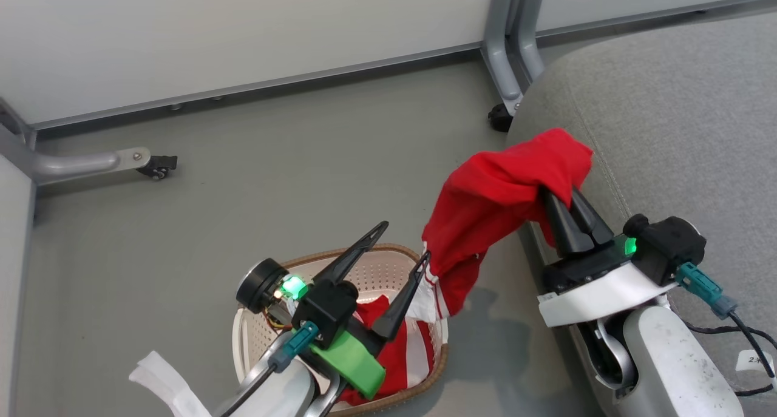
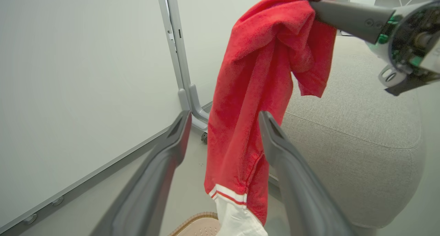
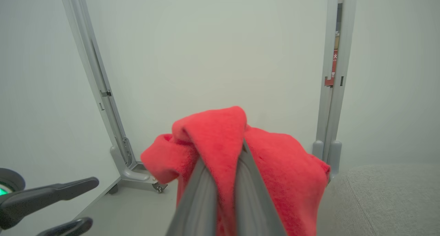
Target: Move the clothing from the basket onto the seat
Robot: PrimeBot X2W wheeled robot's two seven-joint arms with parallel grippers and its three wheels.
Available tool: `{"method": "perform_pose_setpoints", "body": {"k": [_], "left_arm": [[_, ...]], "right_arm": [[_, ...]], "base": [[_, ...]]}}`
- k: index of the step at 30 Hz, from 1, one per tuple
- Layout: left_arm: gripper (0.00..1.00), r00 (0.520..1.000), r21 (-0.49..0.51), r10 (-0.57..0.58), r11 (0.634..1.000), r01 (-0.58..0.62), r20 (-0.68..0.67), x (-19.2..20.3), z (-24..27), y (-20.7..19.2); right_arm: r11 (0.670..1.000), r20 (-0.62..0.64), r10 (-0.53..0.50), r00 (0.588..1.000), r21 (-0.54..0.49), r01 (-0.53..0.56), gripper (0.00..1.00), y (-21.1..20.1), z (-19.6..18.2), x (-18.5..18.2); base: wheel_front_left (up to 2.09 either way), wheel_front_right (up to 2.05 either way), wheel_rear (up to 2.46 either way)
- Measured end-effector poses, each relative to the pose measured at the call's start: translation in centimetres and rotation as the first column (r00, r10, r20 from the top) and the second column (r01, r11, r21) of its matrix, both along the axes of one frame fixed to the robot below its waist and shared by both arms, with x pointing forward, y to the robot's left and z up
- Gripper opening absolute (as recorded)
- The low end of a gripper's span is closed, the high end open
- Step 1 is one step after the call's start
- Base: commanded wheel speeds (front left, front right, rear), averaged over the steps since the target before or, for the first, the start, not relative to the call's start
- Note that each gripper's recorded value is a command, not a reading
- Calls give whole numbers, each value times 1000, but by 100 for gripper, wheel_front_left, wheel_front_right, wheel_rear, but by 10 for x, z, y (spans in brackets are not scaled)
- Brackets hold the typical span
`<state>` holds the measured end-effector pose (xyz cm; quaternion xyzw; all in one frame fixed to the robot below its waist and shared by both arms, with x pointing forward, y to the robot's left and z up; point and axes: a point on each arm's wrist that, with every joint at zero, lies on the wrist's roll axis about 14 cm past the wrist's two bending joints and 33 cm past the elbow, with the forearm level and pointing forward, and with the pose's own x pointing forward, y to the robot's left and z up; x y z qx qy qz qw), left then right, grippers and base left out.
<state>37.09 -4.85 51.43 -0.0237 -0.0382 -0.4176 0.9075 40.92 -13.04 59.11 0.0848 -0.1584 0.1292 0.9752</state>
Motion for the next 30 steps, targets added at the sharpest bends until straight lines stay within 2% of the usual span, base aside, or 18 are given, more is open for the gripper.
{"method": "perform_pose_setpoints", "body": {"k": [6,15,26,30], "left_arm": [[100,999,-4,-38,999,38,-37,2,-16,-14],[100,979,-7,-190,982,190,-70,-3,-35,-52],[100,915,-37,-396,918,394,-83,-20,-50,-105],[100,892,-60,-445,895,441,-83,-23,-53,-119]], "right_arm": [[995,45,-95,994,41,93,0,-29,15,-4],[973,46,-230,972,38,229,0,-70,16,-26],[918,39,-396,918,22,395,0,-119,18,-56],[898,62,-437,897,-33,439,0,-130,24,-56]], "base": [[0,0,0],[0,0,0],[0,0,0],[0,0,0]]}}
